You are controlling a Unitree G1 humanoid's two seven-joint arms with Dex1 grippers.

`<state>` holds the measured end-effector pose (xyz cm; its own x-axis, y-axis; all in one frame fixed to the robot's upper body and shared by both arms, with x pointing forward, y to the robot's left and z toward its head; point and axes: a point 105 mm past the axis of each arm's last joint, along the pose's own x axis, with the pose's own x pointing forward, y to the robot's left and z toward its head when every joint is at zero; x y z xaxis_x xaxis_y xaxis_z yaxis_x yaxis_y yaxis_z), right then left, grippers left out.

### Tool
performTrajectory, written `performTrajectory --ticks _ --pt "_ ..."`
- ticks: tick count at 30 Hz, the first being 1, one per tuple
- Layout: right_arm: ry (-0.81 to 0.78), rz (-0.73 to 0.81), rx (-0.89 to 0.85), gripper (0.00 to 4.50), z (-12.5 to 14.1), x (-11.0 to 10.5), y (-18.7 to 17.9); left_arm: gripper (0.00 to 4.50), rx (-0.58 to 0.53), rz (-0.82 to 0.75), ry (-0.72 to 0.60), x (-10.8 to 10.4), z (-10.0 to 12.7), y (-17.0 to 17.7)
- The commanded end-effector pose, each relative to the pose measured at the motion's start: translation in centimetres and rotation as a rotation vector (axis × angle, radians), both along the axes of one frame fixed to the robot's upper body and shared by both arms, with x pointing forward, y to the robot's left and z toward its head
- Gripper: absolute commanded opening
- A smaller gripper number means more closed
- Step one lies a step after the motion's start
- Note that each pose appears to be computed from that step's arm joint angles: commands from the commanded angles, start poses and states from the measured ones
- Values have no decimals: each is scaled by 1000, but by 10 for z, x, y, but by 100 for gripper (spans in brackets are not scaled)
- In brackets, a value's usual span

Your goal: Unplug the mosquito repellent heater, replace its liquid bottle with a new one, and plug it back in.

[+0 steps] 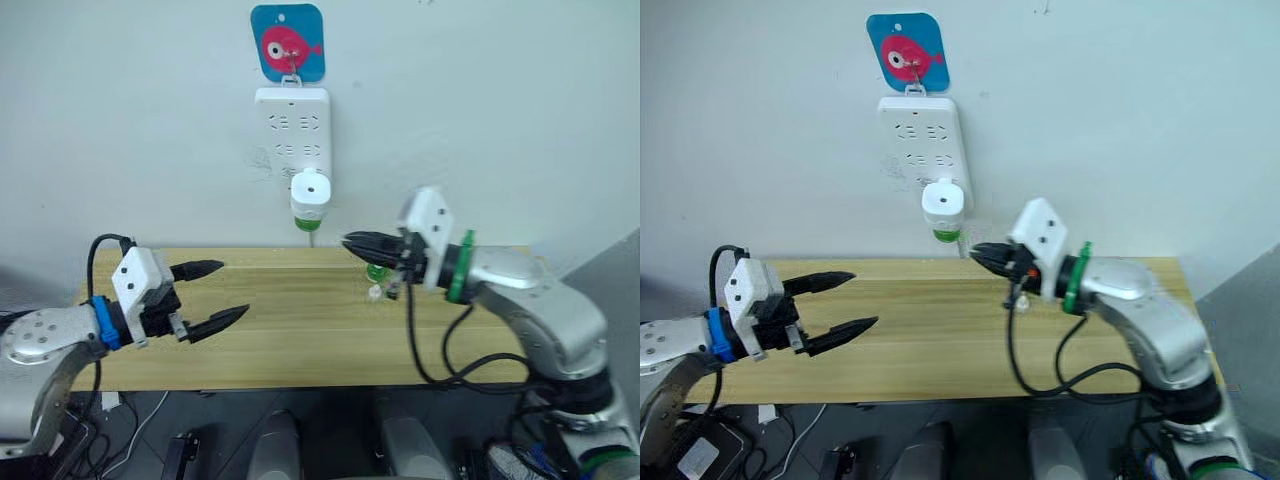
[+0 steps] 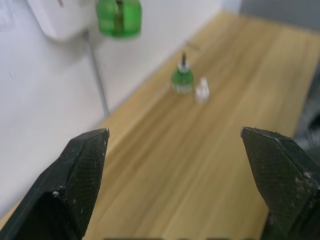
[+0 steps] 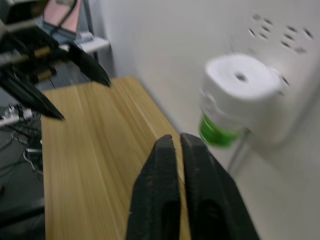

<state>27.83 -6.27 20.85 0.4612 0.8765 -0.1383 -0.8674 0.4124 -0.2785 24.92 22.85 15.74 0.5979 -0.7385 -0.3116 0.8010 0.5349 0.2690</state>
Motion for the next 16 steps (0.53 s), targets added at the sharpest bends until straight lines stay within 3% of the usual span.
performTrajectory --ticks 1,4,9,13,16 --pt "-12 32 -217 164 -15 -9 -42 450 109 -15 -15 2 4 16" --pt "-26 2 -389 273 -26 -3 -79 450 192 2 28 2 -5 27" --pt "-26 -51 -440 448 -25 8 -116 450 252 74 36 4 -12 40" --pt "-1 -33 -491 448 -32 5 -136 450 311 181 33 4 -20 58" --pt "-10 -22 -483 448 -34 8 -136 450 257 186 26 4 -17 57"
